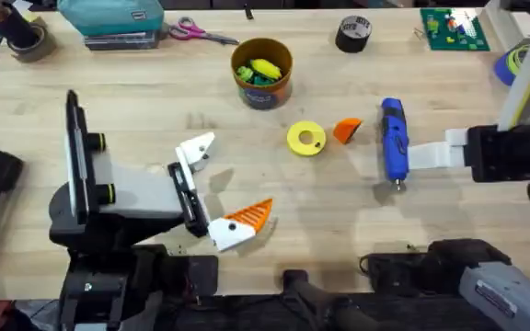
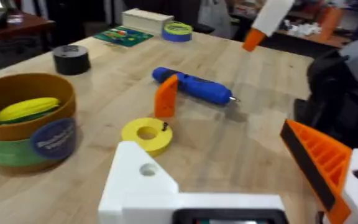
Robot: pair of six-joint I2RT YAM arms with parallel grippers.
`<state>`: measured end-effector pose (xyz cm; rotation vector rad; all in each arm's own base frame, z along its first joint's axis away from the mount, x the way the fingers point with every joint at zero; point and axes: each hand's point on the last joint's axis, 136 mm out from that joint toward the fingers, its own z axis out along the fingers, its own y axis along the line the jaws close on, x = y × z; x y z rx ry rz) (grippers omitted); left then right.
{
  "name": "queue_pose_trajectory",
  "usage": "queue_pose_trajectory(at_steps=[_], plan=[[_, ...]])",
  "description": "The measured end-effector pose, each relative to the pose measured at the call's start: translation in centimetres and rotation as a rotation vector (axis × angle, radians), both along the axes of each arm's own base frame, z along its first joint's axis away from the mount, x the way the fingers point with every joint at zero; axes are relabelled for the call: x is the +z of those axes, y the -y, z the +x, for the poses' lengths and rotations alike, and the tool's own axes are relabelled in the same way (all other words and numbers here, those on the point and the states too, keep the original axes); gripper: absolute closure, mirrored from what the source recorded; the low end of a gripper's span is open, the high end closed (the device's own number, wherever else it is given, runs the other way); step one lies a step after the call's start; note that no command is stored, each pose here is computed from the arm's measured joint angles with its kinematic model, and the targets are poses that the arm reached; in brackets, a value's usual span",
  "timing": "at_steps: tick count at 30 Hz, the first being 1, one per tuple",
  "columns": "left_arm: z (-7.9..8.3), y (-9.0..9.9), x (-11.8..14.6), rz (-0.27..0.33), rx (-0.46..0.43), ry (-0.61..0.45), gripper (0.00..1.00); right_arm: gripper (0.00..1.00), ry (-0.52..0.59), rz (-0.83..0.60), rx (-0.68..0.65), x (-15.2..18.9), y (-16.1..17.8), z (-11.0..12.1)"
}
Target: Pick up the gripper from the table and insert it into the empty holder that is missing its gripper. Then pick up a screw, insert it into the mounting hole, and use the screwdriver to tighten it. Finally, clean up the table by picking up the vegetable and placing it into the bucket.
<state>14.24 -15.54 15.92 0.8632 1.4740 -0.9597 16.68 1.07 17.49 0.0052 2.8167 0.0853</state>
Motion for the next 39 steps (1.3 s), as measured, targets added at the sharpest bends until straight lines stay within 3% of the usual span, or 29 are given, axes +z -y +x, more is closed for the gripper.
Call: queue_pose_trajectory(at_steps=[6,12,39], plan=[[-1.6,0.6,0.0,-0.014,-0.095,-0.018,0.015,0.005,0.000,0.000,0.000,0.0,0.0,0.0],[-2.2,0.8,0.0,-0.019,-0.131,-0.024,0.015,0.004,0.000,0.000,0.000,0.0,0.0,0.0],[-1.7,0.6,0.0,-0.015,-0.104,-0.017,0.015,0.004,0.001,0.000,0.000,0.0,0.0,0.0]])
